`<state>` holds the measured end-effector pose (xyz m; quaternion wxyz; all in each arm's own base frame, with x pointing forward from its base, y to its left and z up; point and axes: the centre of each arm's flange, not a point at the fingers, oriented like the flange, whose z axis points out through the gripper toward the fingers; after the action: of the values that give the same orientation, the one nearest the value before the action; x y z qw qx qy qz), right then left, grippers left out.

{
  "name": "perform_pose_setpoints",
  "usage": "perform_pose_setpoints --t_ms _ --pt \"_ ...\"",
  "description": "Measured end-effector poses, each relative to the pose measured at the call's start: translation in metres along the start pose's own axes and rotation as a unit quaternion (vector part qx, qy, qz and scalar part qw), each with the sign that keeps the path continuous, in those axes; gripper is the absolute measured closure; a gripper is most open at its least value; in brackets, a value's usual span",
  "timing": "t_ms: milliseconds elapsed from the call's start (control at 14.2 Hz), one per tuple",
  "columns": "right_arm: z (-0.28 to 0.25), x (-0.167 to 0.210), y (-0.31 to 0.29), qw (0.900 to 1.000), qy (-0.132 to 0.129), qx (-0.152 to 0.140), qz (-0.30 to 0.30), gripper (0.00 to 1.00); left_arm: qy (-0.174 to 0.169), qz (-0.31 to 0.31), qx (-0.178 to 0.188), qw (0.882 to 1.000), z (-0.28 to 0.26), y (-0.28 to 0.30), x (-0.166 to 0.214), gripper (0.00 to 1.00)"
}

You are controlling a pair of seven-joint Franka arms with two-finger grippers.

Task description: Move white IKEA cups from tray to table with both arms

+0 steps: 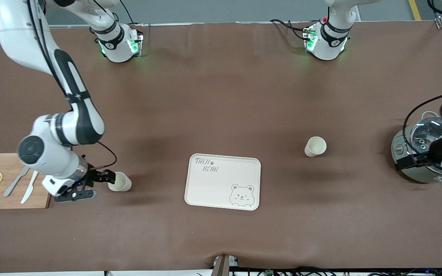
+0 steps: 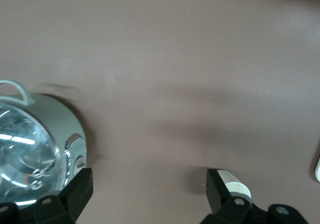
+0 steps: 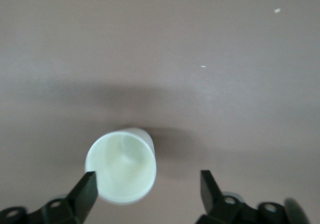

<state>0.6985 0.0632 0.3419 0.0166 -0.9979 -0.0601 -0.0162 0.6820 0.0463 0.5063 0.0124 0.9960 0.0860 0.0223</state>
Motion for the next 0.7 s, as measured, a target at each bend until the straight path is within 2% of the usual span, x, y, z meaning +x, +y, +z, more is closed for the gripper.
perform_pose_setpoints --t_ms 211,352,493,704 --pt "-0.096 -0.008 0.003 0.999 -0.041 0.005 0.016 0.0 -0.01 -0.01 -0.021 1.0 -0.005 0.018 -0.005 0.0" --pt "-0.145 -0.02 -0.006 0.996 -0.054 0.005 0.065 0.0 -0.035 -0.009 -0.026 0.999 -0.02 0.058 -0.02 0.0" --pt "-0.167 -0.027 -0.02 0.995 -0.053 0.004 0.087 0.0 -0.041 0.008 -0.025 0.999 -0.058 0.079 -0.042 0.0" --pt "-0.181 -0.036 -0.033 0.994 -0.059 0.001 0.092 0.0 -0.029 0.038 -0.035 0.998 -0.106 0.11 -0.075 0.0"
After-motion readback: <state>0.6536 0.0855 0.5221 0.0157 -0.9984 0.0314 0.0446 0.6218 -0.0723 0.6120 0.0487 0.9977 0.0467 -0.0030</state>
